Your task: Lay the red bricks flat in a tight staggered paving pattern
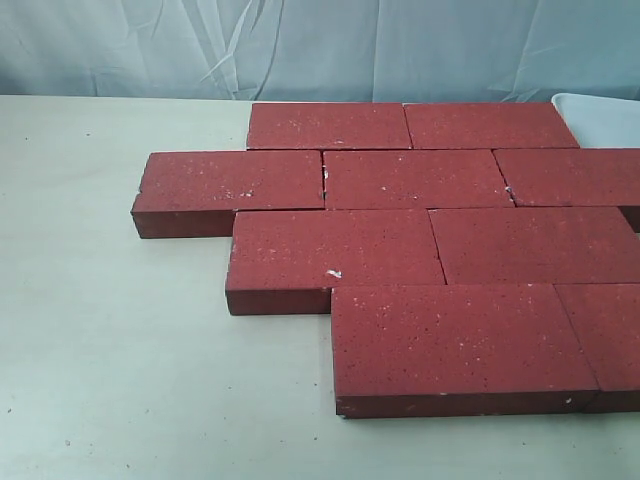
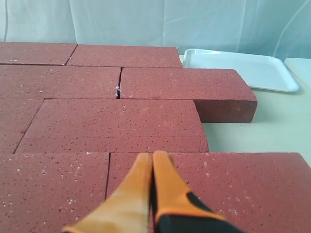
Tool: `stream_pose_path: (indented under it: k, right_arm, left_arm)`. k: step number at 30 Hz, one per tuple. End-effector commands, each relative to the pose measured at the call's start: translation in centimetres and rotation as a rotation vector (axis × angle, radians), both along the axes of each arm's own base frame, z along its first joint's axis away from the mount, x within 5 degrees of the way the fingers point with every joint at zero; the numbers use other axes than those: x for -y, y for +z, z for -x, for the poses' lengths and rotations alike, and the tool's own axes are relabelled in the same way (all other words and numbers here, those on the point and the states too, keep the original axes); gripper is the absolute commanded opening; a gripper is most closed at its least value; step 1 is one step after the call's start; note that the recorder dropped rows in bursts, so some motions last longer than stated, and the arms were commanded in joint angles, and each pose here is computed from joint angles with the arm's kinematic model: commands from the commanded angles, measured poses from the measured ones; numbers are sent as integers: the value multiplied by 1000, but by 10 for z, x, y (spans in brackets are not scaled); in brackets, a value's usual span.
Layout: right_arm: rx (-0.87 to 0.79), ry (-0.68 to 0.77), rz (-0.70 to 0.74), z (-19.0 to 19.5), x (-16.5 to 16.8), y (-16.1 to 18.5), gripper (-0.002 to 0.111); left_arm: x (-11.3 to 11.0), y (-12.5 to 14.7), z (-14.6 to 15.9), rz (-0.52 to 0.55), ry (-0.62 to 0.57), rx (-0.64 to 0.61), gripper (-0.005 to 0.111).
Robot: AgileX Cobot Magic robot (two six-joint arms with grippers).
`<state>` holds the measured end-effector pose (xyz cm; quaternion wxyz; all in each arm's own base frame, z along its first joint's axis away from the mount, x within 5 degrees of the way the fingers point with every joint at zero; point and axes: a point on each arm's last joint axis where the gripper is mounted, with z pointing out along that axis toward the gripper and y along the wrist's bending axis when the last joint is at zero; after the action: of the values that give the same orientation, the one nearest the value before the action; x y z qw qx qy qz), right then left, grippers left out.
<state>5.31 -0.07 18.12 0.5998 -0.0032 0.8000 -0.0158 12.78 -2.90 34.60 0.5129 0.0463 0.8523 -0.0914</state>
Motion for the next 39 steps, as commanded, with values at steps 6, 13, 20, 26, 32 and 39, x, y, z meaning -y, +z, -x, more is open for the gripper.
stream_pose_path:
  k: [6,13,20,26,32,39]
  right_arm:
    - [17,-5,-1,0,0,0,-1]
    - [17,-5,-1,0,0,0,-1]
    - [17,-5,2,0,0,0,-1]
    - [17,-5,2,0,0,0,-1]
    - [17,-5,2,0,0,0,-1]
    - [15,-5,1,0,0,0,-1]
  left_arm:
    - [-2,6,13,9,-6,60,0]
    - [-3,6,12,-6,-3,64,0]
    - [-5,10,23,3,-1,104,0]
    - [-13,-7,39,-2,43,121,0]
    - [-20,-36,58,-19,75,130,0]
    - [-23,-72,77,-26,83,192,0]
